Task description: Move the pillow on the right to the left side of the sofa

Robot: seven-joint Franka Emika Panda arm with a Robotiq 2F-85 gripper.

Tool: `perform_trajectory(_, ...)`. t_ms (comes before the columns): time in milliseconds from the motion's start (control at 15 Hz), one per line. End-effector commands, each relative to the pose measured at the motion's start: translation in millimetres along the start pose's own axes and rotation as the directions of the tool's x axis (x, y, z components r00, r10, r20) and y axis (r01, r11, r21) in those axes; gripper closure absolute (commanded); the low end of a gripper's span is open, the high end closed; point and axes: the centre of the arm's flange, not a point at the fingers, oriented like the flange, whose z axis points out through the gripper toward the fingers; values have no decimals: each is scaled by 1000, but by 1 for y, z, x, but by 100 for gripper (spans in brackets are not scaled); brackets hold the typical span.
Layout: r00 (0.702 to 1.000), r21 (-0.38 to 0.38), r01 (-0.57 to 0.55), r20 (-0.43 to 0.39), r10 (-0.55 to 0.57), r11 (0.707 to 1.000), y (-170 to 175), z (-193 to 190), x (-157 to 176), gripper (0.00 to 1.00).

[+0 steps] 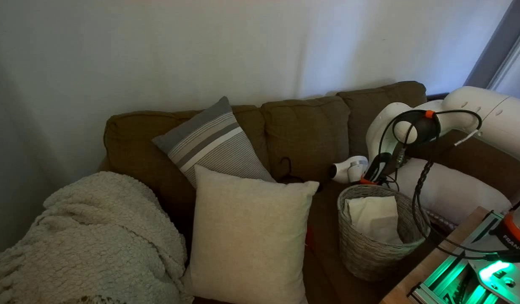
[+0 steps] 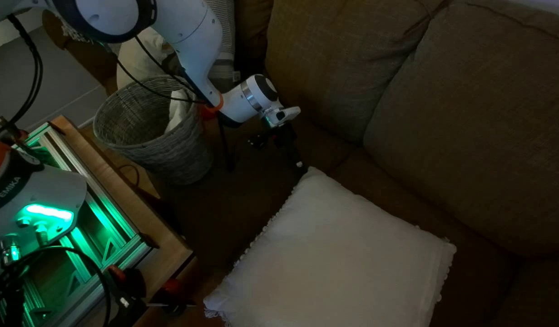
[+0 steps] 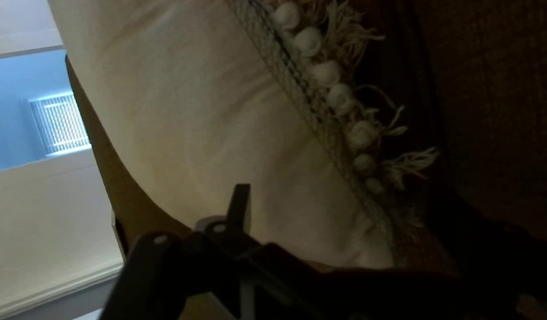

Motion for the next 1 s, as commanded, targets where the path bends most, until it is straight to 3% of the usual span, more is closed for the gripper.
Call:
perform_trajectory(0,1000,71,-16,-22,17,997,-10,4,11,0)
perform_trajectory(200,1000,112,-8,-19,10,994,-20,3,26,0)
perform_trajectory(467,999,16,-43,33,42,999,-26,19,37,0)
perform_trajectory(667,995,-102,-32,86,41,994,-26,38,35,0)
perform_trajectory(933,990,-167,-11,137,34,986,-31,57,24,0)
